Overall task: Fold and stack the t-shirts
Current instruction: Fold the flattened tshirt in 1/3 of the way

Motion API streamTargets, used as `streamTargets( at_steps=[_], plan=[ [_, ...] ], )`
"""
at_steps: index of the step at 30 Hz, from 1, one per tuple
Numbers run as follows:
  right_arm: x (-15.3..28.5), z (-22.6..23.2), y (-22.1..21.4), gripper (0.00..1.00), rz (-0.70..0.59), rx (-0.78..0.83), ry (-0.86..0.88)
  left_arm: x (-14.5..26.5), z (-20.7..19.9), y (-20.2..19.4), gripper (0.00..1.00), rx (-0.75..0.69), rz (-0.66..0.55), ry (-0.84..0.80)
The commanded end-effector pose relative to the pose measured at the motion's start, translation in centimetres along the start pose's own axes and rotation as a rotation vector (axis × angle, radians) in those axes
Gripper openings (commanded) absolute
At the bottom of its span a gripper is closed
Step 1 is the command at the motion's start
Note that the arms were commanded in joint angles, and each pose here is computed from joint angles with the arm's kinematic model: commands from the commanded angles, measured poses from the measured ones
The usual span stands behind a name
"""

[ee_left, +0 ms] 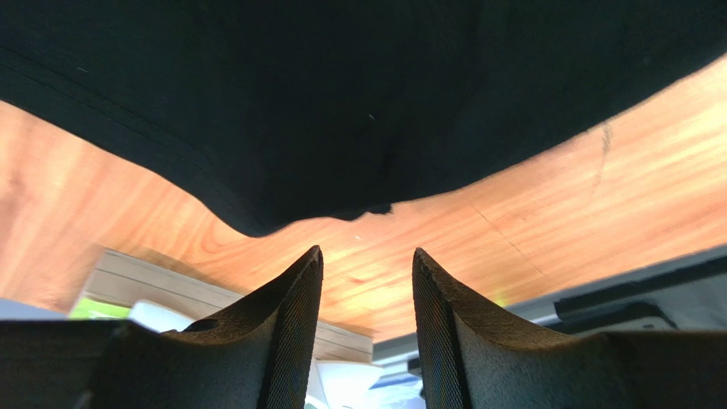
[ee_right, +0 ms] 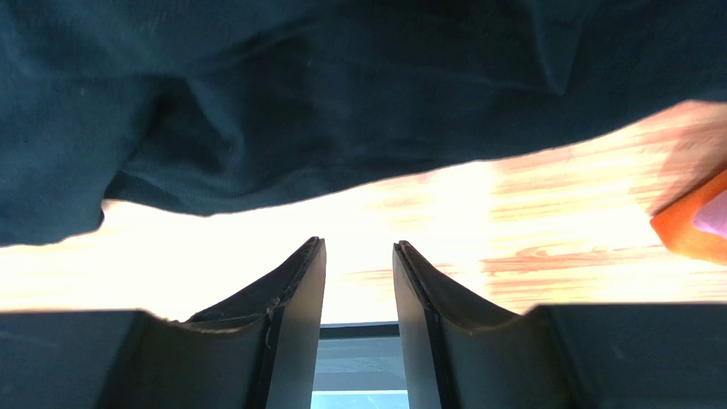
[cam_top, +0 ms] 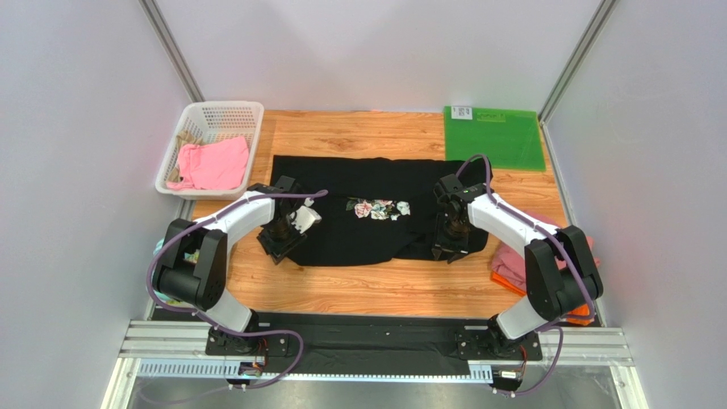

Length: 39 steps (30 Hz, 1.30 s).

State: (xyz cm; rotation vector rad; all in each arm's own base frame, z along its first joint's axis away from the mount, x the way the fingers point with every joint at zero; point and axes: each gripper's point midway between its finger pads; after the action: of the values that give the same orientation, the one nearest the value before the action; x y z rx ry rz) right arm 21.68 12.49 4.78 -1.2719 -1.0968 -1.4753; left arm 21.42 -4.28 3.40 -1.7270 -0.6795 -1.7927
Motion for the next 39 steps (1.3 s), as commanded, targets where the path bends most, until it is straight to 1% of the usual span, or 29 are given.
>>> streamTargets(
  at_steps=[1,7,10,14,15,18,23,28,31,32,34,35,36,37,38,39],
  plan=[
    [1.5,1.1,1.0,0.41,-0.115,-0.005,0.031,0.2,1.8,1.6,0.50,-0.026,-0.066,0.078],
    [0.7,0.8,0.8,0.43,-0.113,0.008,0.006,-2.0,2.0,2.1,0.50,0.008,-0.039,0.071],
    [-0.3,0.6,0.8,0.44,-0.088,0.014,-0.022,-2.7,2.2,2.8,0.52,0.034,-0.036,0.049],
    [-1.1,0.2,0.8,0.52,-0.080,0.019,-0.049,-3.1,2.8,3.3,0.53,0.059,-0.041,0.055],
    [-1.2,0.2,0.9,0.52,-0.083,0.020,-0.052,-3.0,3.0,3.5,0.54,0.063,-0.048,0.057],
    [-1.3,0.2,1.1,0.53,-0.082,0.021,-0.061,-2.8,3.4,3.9,0.59,0.075,-0.058,0.057],
    [-2.1,-0.2,1.3,0.52,-0.077,0.021,-0.094,-2.1,3.6,4.3,0.63,0.092,-0.078,0.061],
    [-2.9,-0.4,1.6,0.50,-0.071,0.021,-0.117,-1.2,3.6,4.4,0.64,0.091,-0.104,0.064],
    [-3.3,-0.2,1.9,0.39,-0.074,0.028,-0.118,-1.2,3.8,4.3,0.63,0.094,-0.102,0.065],
    [-3.3,0.0,2.1,0.27,-0.080,0.032,-0.115,-1.2,3.8,4.3,0.60,0.097,-0.103,0.063],
    [-3.3,0.0,2.7,0.15,-0.095,0.037,-0.127,-1.4,3.9,4.3,0.55,0.106,-0.103,0.059],
    [-3.1,0.0,2.8,0.03,-0.095,0.038,-0.129,-1.4,3.9,4.4,0.49,0.107,-0.104,0.057],
    [-2.9,0.1,2.9,0.00,-0.096,0.038,-0.126,-1.5,3.9,4.4,0.47,0.108,-0.102,0.054],
    [-2.5,0.3,3.1,0.00,-0.107,0.040,-0.115,-1.5,4.0,4.5,0.44,0.112,-0.107,0.055],
    [-2.2,0.2,2.9,0.00,-0.106,0.044,-0.118,-1.5,4.1,4.5,0.34,0.112,-0.107,0.057],
    [-2.0,0.0,3.0,0.00,-0.115,0.042,-0.123,-1.4,4.1,4.6,0.27,0.113,-0.110,0.058]
  ],
)
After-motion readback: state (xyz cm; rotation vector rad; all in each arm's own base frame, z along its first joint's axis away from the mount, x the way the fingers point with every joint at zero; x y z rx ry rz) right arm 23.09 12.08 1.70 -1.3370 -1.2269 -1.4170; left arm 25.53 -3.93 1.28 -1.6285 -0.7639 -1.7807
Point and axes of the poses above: each gripper's point midway between its finger pads, its own x axis back along the fingers, its own z axis along the line the jaws close on, y = z × x
